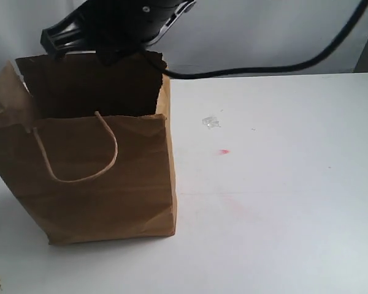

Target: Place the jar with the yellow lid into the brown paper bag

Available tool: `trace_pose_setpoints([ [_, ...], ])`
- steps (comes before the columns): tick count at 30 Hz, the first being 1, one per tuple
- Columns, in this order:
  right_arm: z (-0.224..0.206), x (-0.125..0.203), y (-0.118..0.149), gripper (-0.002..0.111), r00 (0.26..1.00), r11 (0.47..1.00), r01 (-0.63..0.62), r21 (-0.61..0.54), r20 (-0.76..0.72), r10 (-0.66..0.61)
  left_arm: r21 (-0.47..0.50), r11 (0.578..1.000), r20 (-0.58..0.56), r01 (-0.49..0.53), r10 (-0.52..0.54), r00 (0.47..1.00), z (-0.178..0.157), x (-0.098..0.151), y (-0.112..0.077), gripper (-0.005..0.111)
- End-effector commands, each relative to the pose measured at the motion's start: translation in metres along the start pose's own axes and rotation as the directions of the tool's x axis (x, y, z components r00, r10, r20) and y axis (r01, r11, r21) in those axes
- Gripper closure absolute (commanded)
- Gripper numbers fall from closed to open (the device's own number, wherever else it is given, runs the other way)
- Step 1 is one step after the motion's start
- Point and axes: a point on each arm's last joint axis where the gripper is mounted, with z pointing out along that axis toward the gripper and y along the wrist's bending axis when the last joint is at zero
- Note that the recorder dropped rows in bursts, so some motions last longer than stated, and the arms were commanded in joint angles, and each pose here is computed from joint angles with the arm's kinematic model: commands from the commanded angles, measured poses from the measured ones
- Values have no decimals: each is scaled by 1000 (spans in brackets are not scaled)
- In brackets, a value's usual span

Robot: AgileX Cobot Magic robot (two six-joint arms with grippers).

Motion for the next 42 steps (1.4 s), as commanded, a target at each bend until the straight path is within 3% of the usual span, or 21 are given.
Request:
trace_pose_setpoints([
  [1, -61, -1, -1, 108, 997, 1000, 27, 14, 68, -27, 8, 1000, 8, 6, -6, 1000, 0, -1, -1, 106],
  [5, -126, 12, -1, 108, 992, 1000, 27, 16, 120, -28, 8, 1000, 8, 6, -6, 1000, 0, -1, -1, 106],
  [10, -178, 78, -6, 108, 966, 999, 25, 42, 256, -35, 8, 1000, 8, 6, -6, 1000, 0, -1, -1, 106],
  [15, -186, 137, -4, 108, 956, 1000, 2, -20, 294, 4, 8, 1000, 8, 6, -6, 1000, 0, -1, -1, 106],
  [22, -190, 209, -6, 108, 890, 999, -11, -53, 455, 34, 8, 1000, 8, 6, -6, 1000, 0, -1, -1, 106],
  [27, -181, 249, -5, 108, 896, 994, -40, -100, 437, 80, 8, 1000, 8, 6, -6, 1000, 0, -1, -1, 106],
  [37, -185, 269, -6, 108, 877, 994, -37, -103, 473, 81, 8, 1000, 8, 6, -6, 1000, 0, -1, -1, 106],
  [42, -185, 269, -11, 108, 879, 1000, 26, -10, 477, -19, 8, 1000, 8, 6, -6, 1000, 0, -1, -1, 106],
])
